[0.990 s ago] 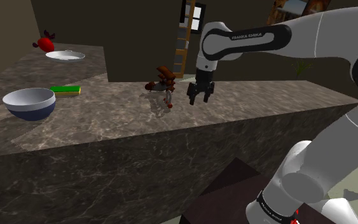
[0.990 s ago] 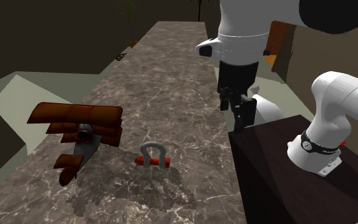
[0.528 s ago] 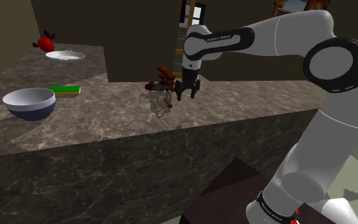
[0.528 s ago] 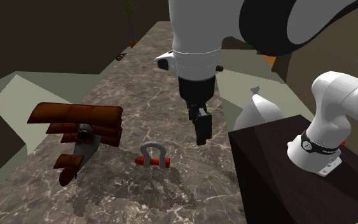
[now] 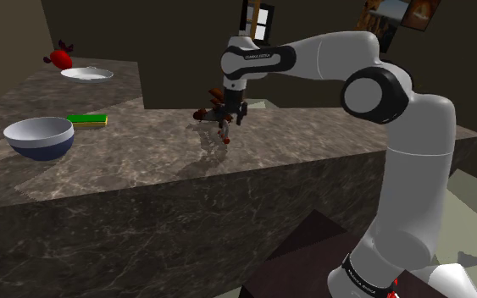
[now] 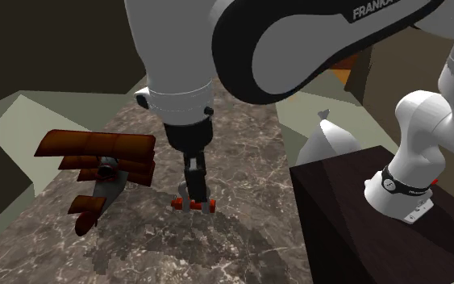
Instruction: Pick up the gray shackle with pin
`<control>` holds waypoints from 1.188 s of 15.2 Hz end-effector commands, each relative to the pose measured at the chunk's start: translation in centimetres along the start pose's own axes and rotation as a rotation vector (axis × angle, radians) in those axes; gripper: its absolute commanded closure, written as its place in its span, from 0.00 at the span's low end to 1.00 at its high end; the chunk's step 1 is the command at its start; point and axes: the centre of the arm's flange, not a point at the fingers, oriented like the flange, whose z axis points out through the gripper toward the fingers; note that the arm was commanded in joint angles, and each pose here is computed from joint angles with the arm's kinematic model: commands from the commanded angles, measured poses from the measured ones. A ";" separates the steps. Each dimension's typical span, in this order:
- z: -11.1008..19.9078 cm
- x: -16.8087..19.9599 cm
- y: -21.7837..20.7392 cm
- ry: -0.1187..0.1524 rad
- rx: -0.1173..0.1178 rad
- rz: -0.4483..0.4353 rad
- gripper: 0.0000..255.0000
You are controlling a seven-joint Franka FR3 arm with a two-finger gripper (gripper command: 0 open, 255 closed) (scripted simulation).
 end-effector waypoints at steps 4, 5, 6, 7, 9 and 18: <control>1.0 5.4 -0.4 0.012 -0.008 -0.003 0.00; 1.6 5.4 -0.4 0.012 -0.008 -0.003 0.00; 2.1 5.4 -0.4 0.012 -0.008 -0.003 0.00; 2.6 5.5 -0.4 0.012 -0.008 -0.003 0.00; 3.7 5.5 -0.4 0.012 -0.008 -0.003 0.00; 5.1 5.6 -0.3 0.012 -0.008 -0.003 1.00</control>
